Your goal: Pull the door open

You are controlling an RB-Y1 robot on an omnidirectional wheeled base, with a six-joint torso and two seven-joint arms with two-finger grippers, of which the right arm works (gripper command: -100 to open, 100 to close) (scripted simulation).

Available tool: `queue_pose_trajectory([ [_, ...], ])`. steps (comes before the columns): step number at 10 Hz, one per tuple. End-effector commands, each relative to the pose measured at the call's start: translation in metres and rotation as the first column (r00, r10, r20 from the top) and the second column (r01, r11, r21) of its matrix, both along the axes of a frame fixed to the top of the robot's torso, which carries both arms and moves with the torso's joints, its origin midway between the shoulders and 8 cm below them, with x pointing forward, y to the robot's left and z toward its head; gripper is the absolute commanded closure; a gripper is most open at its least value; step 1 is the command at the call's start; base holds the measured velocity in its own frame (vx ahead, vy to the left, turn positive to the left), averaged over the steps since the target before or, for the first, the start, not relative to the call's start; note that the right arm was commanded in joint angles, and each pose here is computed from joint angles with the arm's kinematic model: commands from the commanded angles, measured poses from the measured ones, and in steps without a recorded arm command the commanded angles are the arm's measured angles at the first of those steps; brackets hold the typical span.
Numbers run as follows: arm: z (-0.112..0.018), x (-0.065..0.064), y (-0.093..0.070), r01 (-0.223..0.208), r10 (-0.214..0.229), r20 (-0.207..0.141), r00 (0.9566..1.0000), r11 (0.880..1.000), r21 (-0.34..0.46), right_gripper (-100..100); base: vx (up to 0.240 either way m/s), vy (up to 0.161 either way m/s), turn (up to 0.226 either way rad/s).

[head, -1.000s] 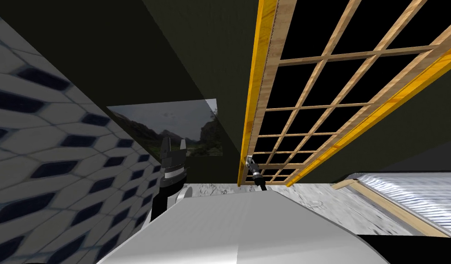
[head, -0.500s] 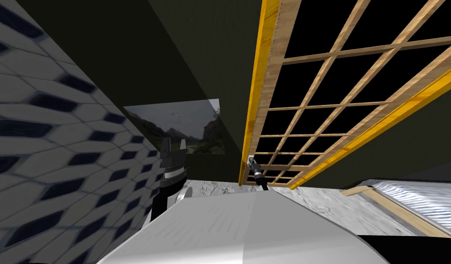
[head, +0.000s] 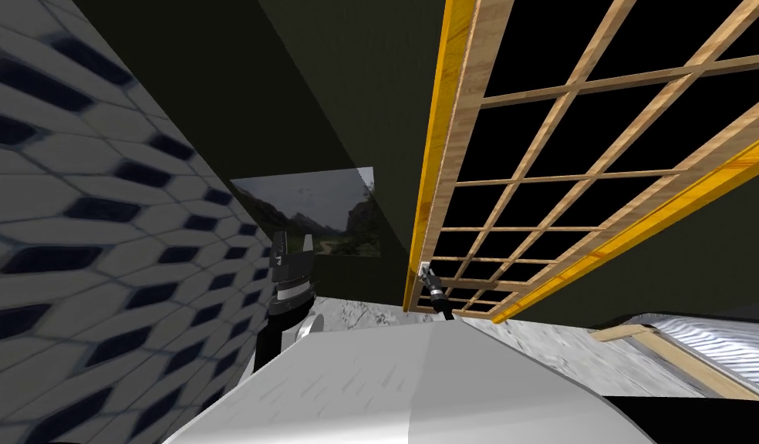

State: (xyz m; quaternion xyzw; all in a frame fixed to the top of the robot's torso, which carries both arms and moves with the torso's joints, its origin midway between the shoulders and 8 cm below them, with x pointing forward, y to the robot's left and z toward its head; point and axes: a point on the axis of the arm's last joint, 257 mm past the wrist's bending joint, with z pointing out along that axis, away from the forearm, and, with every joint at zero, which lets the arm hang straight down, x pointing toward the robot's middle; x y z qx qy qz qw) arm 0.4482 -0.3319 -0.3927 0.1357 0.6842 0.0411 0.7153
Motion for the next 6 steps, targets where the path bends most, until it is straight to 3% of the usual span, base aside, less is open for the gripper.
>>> queue_pose_trajectory([
  [1, -0.003, 0.000, 0.010, -0.009, 0.008, 0.004, 1.0000, 0.998, 0.064, 100, -0.040, -0.004, 0.094],
  [6, -0.001, -0.003, -0.001, 0.010, -0.015, 0.026, 0.9995, 0.984, 0.179, 100, -0.035, -0.001, 0.084],
])
